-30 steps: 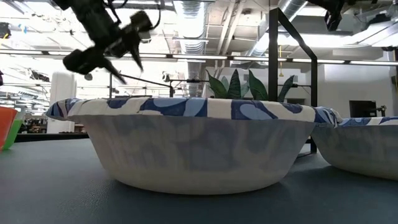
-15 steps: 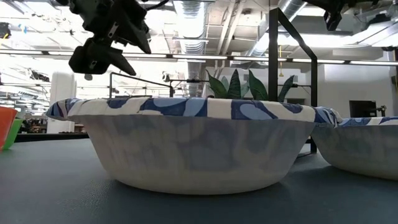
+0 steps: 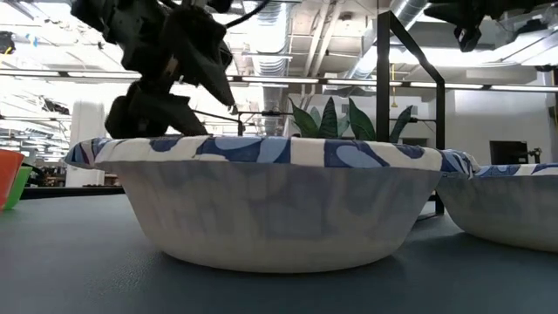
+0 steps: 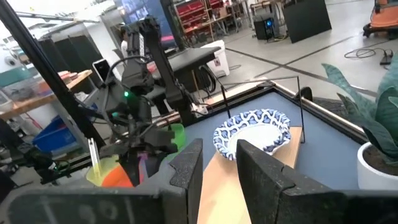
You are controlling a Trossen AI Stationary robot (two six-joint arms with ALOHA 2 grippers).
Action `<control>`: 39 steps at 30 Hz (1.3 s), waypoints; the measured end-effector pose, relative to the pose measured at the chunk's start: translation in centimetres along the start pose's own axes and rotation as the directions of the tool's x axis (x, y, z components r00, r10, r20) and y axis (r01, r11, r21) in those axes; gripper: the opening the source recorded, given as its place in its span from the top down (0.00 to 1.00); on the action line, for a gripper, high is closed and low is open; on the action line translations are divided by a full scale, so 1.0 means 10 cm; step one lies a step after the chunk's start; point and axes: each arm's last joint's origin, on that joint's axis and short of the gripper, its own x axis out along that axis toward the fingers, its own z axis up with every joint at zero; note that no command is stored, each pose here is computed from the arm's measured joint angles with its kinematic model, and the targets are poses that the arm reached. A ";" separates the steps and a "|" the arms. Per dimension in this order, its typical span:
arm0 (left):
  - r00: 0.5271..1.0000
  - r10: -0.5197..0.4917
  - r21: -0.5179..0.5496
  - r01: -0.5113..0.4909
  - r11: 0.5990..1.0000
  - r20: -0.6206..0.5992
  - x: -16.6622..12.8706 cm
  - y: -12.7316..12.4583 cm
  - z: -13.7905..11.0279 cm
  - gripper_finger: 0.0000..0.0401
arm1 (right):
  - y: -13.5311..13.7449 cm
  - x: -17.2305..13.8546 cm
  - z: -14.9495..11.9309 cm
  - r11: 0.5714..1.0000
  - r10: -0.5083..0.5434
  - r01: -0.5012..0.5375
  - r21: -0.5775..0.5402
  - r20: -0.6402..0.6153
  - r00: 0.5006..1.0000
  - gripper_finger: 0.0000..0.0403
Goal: Place and stack bowls onto a shelf
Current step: Stack the left blue bowl on top of the blue bowl on the shelf
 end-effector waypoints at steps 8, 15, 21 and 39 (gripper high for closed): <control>0.998 0.052 0.087 -0.049 0.995 -0.039 0.32 -0.05 -0.02 0.54 | 0.00 0.00 -0.03 1.000 -0.003 0.003 0.013 -0.026 1.000 0.69; 0.992 0.100 0.075 -0.094 0.993 -0.072 0.45 0.01 -0.10 0.54 | 0.00 0.00 -0.03 1.000 0.002 -0.002 0.014 -0.032 0.999 0.69; 0.993 0.088 0.029 -0.086 0.996 -0.079 0.39 -0.02 -0.09 0.54 | 0.00 0.00 -0.04 1.000 -0.001 0.002 0.020 -0.040 0.999 0.70; 0.992 0.122 0.073 -0.119 0.990 -0.038 0.31 -0.06 -0.15 0.54 | 0.00 0.00 -0.05 1.000 -0.004 0.005 0.022 -0.048 0.999 0.69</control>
